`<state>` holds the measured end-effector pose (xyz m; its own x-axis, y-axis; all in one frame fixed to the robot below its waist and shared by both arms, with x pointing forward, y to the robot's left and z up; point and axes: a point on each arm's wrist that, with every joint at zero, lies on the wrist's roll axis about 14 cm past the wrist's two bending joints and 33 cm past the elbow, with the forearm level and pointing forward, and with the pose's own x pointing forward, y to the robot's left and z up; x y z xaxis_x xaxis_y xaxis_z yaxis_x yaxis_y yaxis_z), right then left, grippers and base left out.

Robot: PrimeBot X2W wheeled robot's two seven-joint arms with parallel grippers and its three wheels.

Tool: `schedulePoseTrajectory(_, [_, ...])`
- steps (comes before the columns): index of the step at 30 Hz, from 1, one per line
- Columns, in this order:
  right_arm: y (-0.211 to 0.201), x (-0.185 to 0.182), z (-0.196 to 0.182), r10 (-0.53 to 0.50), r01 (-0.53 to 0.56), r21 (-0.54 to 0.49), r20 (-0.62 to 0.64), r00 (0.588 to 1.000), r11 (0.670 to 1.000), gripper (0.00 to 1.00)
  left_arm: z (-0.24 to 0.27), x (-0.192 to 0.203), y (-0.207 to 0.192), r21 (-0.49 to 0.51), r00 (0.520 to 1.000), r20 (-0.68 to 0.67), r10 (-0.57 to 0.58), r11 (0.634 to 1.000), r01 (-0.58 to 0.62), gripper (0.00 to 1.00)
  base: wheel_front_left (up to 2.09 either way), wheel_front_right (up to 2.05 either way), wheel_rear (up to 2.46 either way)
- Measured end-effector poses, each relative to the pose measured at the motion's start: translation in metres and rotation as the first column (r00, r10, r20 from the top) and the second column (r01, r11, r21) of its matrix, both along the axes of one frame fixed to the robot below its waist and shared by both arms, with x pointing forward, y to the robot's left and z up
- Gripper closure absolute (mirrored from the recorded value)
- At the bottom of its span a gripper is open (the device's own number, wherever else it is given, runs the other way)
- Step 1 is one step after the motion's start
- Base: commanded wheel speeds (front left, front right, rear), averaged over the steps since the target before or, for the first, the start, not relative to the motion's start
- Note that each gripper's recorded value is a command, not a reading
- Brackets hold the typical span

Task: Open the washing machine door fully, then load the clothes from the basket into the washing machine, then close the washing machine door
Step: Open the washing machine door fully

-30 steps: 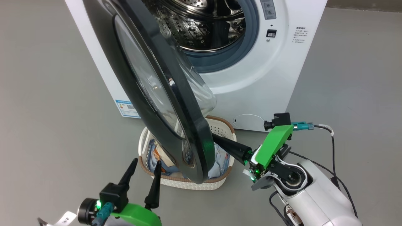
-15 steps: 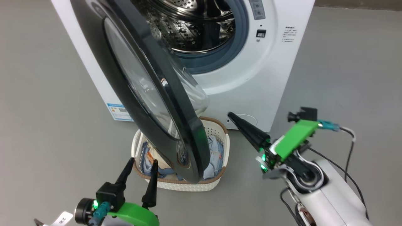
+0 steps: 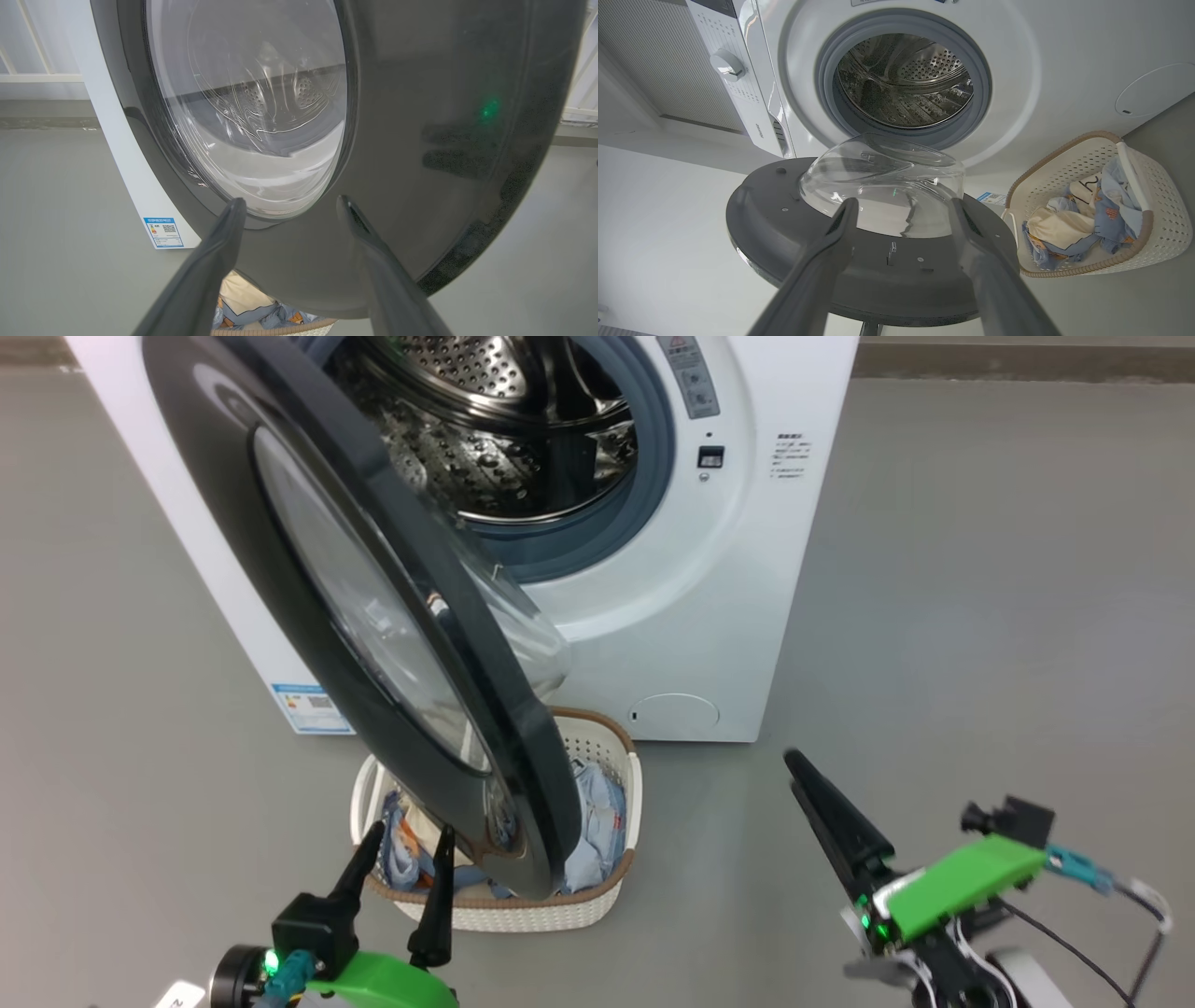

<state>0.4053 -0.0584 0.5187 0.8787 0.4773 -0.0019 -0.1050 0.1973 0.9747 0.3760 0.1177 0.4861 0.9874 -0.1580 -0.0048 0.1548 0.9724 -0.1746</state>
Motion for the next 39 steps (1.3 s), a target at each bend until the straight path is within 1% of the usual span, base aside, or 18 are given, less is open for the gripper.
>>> schedulePoseTrajectory(1, [-0.006, -0.003, -0.004, -0.024, 0.024, -0.025, 0.002, 1.0, 0.999, 0.0, 0.001, 0.0, -0.001, 0.0, 1.0, 0.002, -0.003, 1.0, 0.003, 0.0, 0.0, 0.0, 0.0])
schedulePoseTrajectory(3, [-0.02, -0.007, -0.013, -0.072, 0.076, -0.136, 0.035, 0.997, 0.988, 0.0, -0.001, -0.002, -0.003, -0.002, 1.0, -0.004, -0.007, 1.0, 0.007, 0.0, 0.0, 0.0, 0.0])
schedulePoseTrajectory(6, [-0.046, -0.01, -0.025, -0.145, 0.169, -0.297, 0.103, 0.984, 0.94, 0.0, -0.006, -0.005, -0.005, -0.002, 1.0, -0.017, -0.014, 1.0, 0.014, 0.0, 0.0, 0.0, 0.0])
schedulePoseTrajectory(7, [-0.046, -0.01, -0.025, -0.145, 0.169, -0.297, 0.103, 0.984, 0.94, 0.0, -0.006, -0.005, -0.005, -0.002, 1.0, -0.017, -0.014, 1.0, 0.014, 0.0, 0.0, 0.0, 0.0])
schedulePoseTrajectory(8, [-0.053, -0.011, -0.027, -0.159, 0.196, -0.349, 0.132, 0.978, 0.916, 0.0, -0.007, -0.005, -0.005, -0.002, 1.0, -0.019, -0.015, 1.0, 0.015, 0.0, 0.0, 0.0, 0.0])
schedulePoseTrajectory(11, [-0.075, -0.014, -0.035, -0.193, 0.277, -0.491, 0.216, 0.957, 0.826, 0.0, -0.006, -0.005, -0.007, -0.001, 1.0, -0.016, -0.02, 1.0, 0.02, 0.0, 0.0, 0.0, 0.0])
schedulePoseTrajectory(13, [-0.09, -0.016, -0.04, -0.199, 0.316, -0.571, 0.26, 0.945, 0.757, 0.0, -0.005, -0.004, -0.007, -0.001, 1.0, -0.012, -0.023, 1.0, 0.023, 0.0, 0.0, 0.0, 0.0])
schedulePoseTrajectory(16, [-0.115, -0.014, -0.034, -0.205, 0.391, -0.663, 0.343, 0.917, 0.639, 0.0, -0.003, -0.004, -0.007, 0.003, 1.0, -0.007, -0.023, 1.0, 0.023, 0.0, 0.0, 0.0, 0.0])
schedulePoseTrajectory(17, [-0.124, -0.013, -0.031, -0.202, 0.415, -0.689, 0.372, 0.906, 0.594, 0.0, -0.003, -0.004, -0.006, 0.004, 1.0, -0.005, -0.023, 1.0, 0.023, 0.0, 0.0, 0.0, 0.0])
schedulePoseTrajectory(20, [-0.14, -0.019, -0.027, -0.185, 0.461, -0.75, 0.427, 0.885, 0.475, 0.0, -0.002, -0.005, -0.006, 0.006, 1.0, -0.003, -0.024, 1.0, 0.024, 0.0, 0.0, 0.0, 0.0])
schedulePoseTrajectory(22, [-0.145, -0.025, -0.025, -0.169, 0.48, -0.776, 0.453, 0.876, 0.409, 0.0, -0.003, -0.007, -0.006, 0.011, 1.0, -0.005, -0.025, 1.0, 0.025, 0.0, 0.0, 0.0, 0.0])
schedulePoseTrajectory(23, [-0.145, -0.028, -0.023, -0.156, 0.489, -0.786, 0.466, 0.871, 0.378, 0.0, -0.004, -0.008, -0.006, 0.011, 1.0, -0.006, -0.025, 1.0, 0.025, 0.0, 0.0, 0.0, 0.0])
schedulePoseTrajectory(25, [-0.143, -0.033, -0.02, -0.132, 0.502, -0.799, 0.488, 0.863, 0.33, 0.0, -0.004, -0.01, -0.006, 0.011, 1.0, -0.006, -0.024, 1.0, 0.024, 0.0, 0.0, 0.0, 0.0])
schedulePoseTrajectory(28, [-0.136, -0.039, -0.017, -0.101, 0.512, -0.808, 0.506, 0.856, 0.29, 0.0, -0.003, -0.01, -0.006, 0.011, 1.0, -0.002, -0.023, 1.0, 0.023, 0.0, 0.0, 0.0, 0.0])
schedulePoseTrajectory(31, [-0.131, -0.043, -0.014, -0.084, 0.52, -0.81, 0.518, 0.851, 0.271, 0.0, -0.002, -0.011, -0.006, 0.011, 1.0, 0.0, -0.023, 1.0, 0.023, 0.0, 0.0, 0.0, 0.0])
schedulePoseTrajectory(34, [-0.126, -0.045, -0.012, -0.083, 0.526, -0.805, 0.525, 0.847, 0.276, 0.0, -0.001, -0.011, -0.006, 0.011, 1.0, 0.002, -0.022, 1.0, 0.022, 0.0, 0.0, 0.0, 0.0])
schedulePoseTrajectory(39, [-0.124, -0.048, -0.015, -0.086, 0.519, -0.808, 0.517, 0.852, 0.281, 0.0, -0.001, -0.012, -0.006, 0.011, 1.0, 0.002, -0.023, 1.0, 0.023, 0.0, 0.0, 0.0, 0.0])
